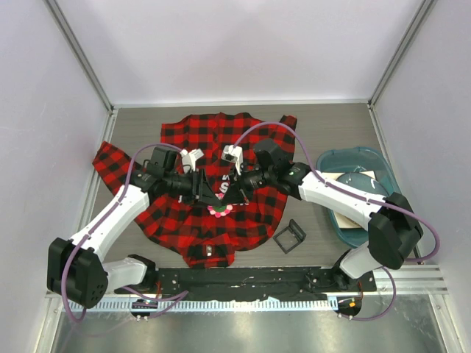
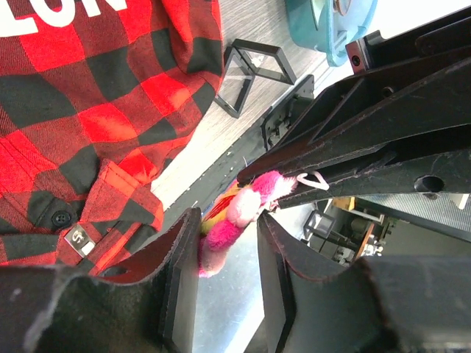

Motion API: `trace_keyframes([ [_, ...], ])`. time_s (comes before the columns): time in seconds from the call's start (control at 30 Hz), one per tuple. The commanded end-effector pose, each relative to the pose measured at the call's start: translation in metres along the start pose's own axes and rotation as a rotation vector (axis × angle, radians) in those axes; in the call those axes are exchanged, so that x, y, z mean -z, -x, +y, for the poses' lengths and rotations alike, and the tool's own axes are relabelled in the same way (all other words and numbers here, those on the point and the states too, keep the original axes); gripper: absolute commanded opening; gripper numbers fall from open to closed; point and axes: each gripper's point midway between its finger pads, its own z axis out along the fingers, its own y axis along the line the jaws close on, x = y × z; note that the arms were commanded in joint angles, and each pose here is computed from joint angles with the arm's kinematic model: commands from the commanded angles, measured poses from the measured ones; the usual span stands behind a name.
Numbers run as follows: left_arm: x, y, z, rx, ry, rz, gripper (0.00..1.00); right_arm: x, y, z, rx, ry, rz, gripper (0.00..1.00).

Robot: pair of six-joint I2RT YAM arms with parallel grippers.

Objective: Remove the brooch from the garment
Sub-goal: Close the brooch, then place the brooch in the brooch box.

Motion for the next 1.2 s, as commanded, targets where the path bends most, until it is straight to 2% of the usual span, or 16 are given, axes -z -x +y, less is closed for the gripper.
trace_keyframes([
  [0.0,-0.003,0.018,-0.022,-0.065,-0.044,-0.047,0.39,-0.008,0.054,0.039,0.16,0.118,-0.123,0.01],
  [0.2,0.0,0.019,-0.029,-0.089,-0.06,-0.059,0.41,-0.009,0.054,0.035,0.146,0.1,-0.122,0.01],
  [0.33,0.003,0.012,-0.026,-0.082,-0.054,-0.083,0.47,-0.007,0.051,0.024,0.097,0.042,-0.151,0.01],
  [0.57,0.022,0.011,-0.015,-0.09,-0.023,-0.2,0.57,0.003,0.014,-0.023,-0.157,-0.084,-0.176,0.01],
  [0.73,0.042,0.024,-0.005,-0.085,0.003,-0.29,0.58,0.016,-0.004,-0.045,-0.306,-0.174,-0.164,0.01],
  [0.83,0.048,0.034,-0.001,-0.097,0.039,-0.337,0.6,0.029,-0.021,-0.059,-0.386,-0.288,-0.115,0.01],
  [0.93,0.044,0.042,0.002,-0.086,0.047,-0.337,0.65,0.049,-0.036,-0.066,-0.433,-0.425,-0.067,0.01],
  [0.97,0.04,0.043,0.004,-0.074,0.041,-0.323,0.66,0.057,-0.048,-0.066,-0.481,-0.478,-0.017,0.01],
  [1.03,0.028,0.049,0.003,-0.03,-0.006,-0.286,0.62,0.077,-0.054,-0.072,-0.51,-0.616,-0.001,0.01],
  [1.17,-0.006,0.06,0.001,0.037,-0.067,-0.266,0.58,0.114,-0.08,-0.05,-0.568,-0.826,0.114,0.01],
])
